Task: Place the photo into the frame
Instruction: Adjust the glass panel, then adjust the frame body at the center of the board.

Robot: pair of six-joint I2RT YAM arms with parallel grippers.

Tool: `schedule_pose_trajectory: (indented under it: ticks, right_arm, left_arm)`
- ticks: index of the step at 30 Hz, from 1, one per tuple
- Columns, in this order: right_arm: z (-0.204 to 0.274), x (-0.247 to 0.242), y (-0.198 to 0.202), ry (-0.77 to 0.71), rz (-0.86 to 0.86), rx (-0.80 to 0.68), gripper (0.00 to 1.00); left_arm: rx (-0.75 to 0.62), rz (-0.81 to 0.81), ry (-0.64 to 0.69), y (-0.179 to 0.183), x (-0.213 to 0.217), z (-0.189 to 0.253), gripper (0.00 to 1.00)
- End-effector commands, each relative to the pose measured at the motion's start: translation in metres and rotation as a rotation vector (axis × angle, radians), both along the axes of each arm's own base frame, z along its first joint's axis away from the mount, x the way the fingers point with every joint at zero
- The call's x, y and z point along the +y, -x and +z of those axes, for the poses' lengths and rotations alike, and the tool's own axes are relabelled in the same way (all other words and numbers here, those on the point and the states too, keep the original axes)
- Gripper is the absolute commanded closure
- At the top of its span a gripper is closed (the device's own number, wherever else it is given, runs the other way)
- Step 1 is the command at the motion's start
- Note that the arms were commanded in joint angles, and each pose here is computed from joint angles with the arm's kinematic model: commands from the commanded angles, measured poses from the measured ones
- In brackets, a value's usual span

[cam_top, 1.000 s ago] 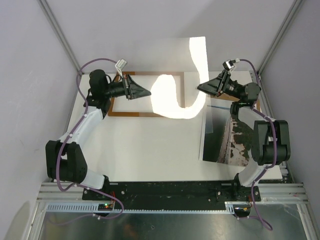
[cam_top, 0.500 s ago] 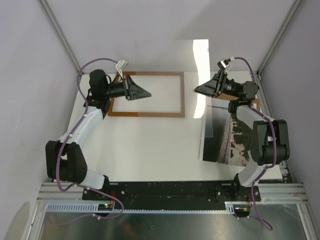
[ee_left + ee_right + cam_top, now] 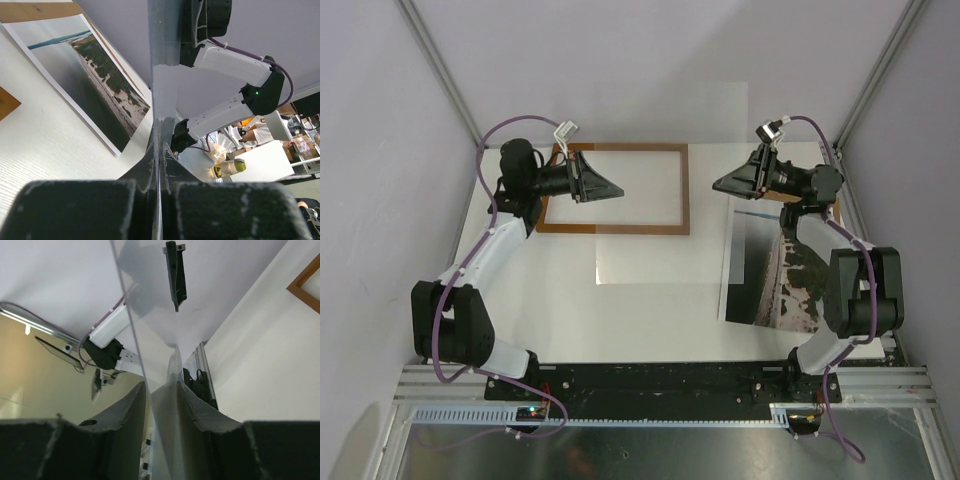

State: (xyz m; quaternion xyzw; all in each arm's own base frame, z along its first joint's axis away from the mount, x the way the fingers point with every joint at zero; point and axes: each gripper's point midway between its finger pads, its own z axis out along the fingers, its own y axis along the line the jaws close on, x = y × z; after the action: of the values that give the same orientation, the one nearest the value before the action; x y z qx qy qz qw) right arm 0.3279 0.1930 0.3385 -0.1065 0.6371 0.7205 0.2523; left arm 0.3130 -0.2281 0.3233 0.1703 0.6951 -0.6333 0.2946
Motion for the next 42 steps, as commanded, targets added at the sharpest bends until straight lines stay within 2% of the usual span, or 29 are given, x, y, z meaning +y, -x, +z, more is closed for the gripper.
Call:
schedule_pose_trajectory:
  ticks: [1,8,11,13,17,18,21,23,26,33,37,42]
  right_arm:
    - [0.025,-0.003,0.028,0.027,-0.010,-0.281,0.66]
    - [0.019,-0.004,0.024,0.105,-0.080,-0.307,0.83]
    - [0.016,-0.005,0.023,0.139,-0.115,-0.314,0.96]
    - [0.015,-0.007,0.020,0.157,-0.143,-0.316,0.99]
    - [0.015,-0.013,0.016,0.178,-0.193,-0.316,1.00]
    - [0.015,-0.014,0.016,0.181,-0.201,-0.315,1.00]
    - [0.016,-0.025,0.010,0.192,-0.252,-0.304,1.00]
    - [0.016,-0.033,0.006,0.201,-0.290,-0.290,1.00]
    - [0.015,-0.046,0.000,0.216,-0.349,-0.275,1.00]
    - [0.018,-0.070,-0.019,0.317,-0.538,-0.233,1.00]
    - [0.025,-0.078,-0.024,0.360,-0.635,-0.200,1.00]
    - [0.025,-0.075,-0.022,0.386,-0.694,-0.155,1.00]
  left_arm:
    - [-0.088,-0.031,0.006,0.006,-0.002,0.019,1.00]
    - [-0.084,-0.032,0.005,0.008,-0.003,0.019,1.00]
    - [-0.084,-0.033,0.005,0.009,-0.004,0.020,0.97]
    - [-0.081,-0.029,0.005,0.008,-0.004,0.019,0.84]
    - [-0.082,0.021,0.003,0.003,-0.002,0.021,0.38]
    - [-0.079,0.048,0.001,0.000,-0.001,0.021,0.29]
    - [-0.039,0.207,-0.019,-0.021,0.013,0.019,0.19]
    - [0.022,0.367,-0.030,-0.040,0.033,0.013,0.17]
    - [0.199,0.647,-0.056,-0.063,0.077,-0.013,0.16]
    - [0.583,1.194,-0.116,-0.081,0.153,-0.105,0.25]
    - [0.677,1.405,-0.196,-0.087,0.170,-0.135,0.26]
    - [0.776,1.538,-0.269,-0.092,0.179,-0.165,0.26]
